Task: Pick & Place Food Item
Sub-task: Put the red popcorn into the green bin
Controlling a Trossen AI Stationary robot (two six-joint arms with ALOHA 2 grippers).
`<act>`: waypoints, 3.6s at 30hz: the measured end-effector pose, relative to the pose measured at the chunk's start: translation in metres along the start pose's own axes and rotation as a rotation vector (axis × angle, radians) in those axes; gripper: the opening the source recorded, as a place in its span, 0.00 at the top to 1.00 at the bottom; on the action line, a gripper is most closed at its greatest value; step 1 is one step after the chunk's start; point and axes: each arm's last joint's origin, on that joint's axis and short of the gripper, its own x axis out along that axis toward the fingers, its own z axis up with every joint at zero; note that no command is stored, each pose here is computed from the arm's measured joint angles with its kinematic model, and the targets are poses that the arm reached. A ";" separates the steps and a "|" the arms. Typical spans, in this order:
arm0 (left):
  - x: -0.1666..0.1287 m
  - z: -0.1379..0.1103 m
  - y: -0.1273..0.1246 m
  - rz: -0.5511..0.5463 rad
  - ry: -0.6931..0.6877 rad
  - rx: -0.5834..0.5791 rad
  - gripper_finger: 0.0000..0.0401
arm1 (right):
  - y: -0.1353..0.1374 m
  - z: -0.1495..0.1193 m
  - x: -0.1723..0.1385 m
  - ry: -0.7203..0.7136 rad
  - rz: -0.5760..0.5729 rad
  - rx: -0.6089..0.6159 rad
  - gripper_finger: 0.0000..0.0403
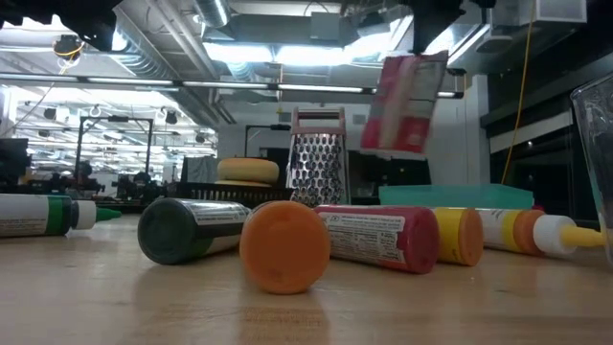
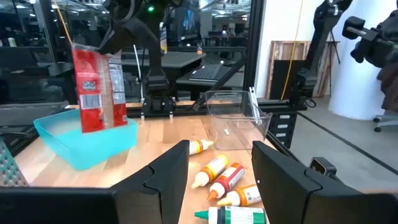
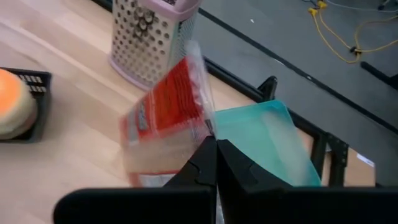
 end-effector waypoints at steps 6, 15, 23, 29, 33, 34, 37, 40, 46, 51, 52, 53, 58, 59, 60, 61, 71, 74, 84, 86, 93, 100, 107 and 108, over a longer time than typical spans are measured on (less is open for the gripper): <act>0.000 0.000 0.000 -0.006 0.000 0.000 0.57 | -0.008 0.012 0.014 -0.001 -0.058 -0.008 1.00; 0.000 0.000 -0.001 -0.029 0.003 -0.018 0.57 | -0.022 0.020 0.049 0.063 -0.174 -0.030 1.00; 0.000 -0.001 -0.001 -0.050 0.013 -0.029 0.57 | -0.041 0.000 0.089 0.187 -0.299 -0.054 1.00; 0.000 -0.002 -0.001 -0.049 0.024 -0.026 0.57 | -0.071 -0.011 0.100 0.236 -0.362 -0.023 1.00; 0.000 -0.002 -0.001 -0.049 0.025 -0.025 0.57 | -0.088 -0.019 0.102 0.250 -0.386 -0.009 1.00; 0.000 -0.002 -0.001 -0.049 0.025 -0.025 0.57 | -0.093 -0.021 0.102 0.254 -0.391 -0.001 1.00; 0.000 -0.002 -0.001 -0.049 0.025 -0.025 0.57 | -0.102 -0.027 0.104 0.263 -0.397 0.013 1.00; 0.000 -0.002 -0.001 -0.049 0.025 -0.025 0.57 | -0.106 -0.031 0.107 0.258 -0.395 0.020 1.00; 0.000 -0.002 -0.001 -0.049 0.025 -0.033 0.57 | -0.110 -0.031 0.115 0.250 -0.384 0.016 1.00; 0.000 -0.002 -0.001 -0.048 0.025 -0.033 0.57 | -0.111 -0.028 0.120 0.229 -0.389 0.019 1.00; 0.000 -0.002 -0.001 -0.048 0.025 -0.033 0.57 | -0.112 -0.027 0.121 0.223 -0.388 0.020 1.00; 0.000 -0.002 -0.001 -0.049 0.025 -0.033 0.57 | -0.112 -0.025 0.123 0.219 -0.385 0.022 1.00; 0.000 -0.002 -0.001 -0.048 0.026 -0.033 0.57 | -0.114 -0.019 0.129 0.197 -0.372 0.044 1.00; 0.000 -0.002 -0.001 -0.048 0.026 -0.033 0.57 | -0.114 -0.018 0.131 0.194 -0.371 0.048 1.00; 0.000 -0.002 -0.001 -0.048 0.026 -0.033 0.57 | -0.115 -0.018 0.132 0.193 -0.371 0.052 1.00; 0.000 -0.002 -0.001 -0.049 0.026 -0.034 0.57 | -0.116 -0.017 0.132 0.194 -0.373 0.054 1.00; 0.000 -0.002 -0.002 -0.055 0.028 -0.044 0.57 | -0.122 -0.014 0.143 0.222 -0.398 0.043 1.00; 0.000 -0.002 -0.002 -0.056 0.028 -0.044 0.57 | -0.120 -0.017 0.154 0.218 -0.399 0.034 1.00; 0.000 -0.004 -0.001 -0.055 0.045 -0.038 0.57 | -0.119 -0.044 0.188 0.246 -0.396 0.048 1.00; 0.000 -0.004 -0.001 -0.054 0.048 -0.036 0.57 | -0.119 -0.047 0.190 0.270 -0.378 0.043 1.00; 0.000 -0.004 -0.001 -0.048 0.048 -0.037 0.57 | -0.112 -0.046 0.192 0.284 -0.281 0.054 1.00; 0.000 -0.005 -0.001 -0.047 0.051 -0.049 0.57 | -0.111 -0.046 0.192 0.300 -0.240 0.058 1.00; 0.000 -0.006 -0.001 -0.046 0.059 -0.048 0.57 | -0.108 -0.047 0.192 0.339 -0.159 0.065 1.00; 0.000 -0.006 -0.001 -0.046 0.058 -0.048 0.57 | -0.107 -0.047 0.192 0.347 -0.145 0.067 1.00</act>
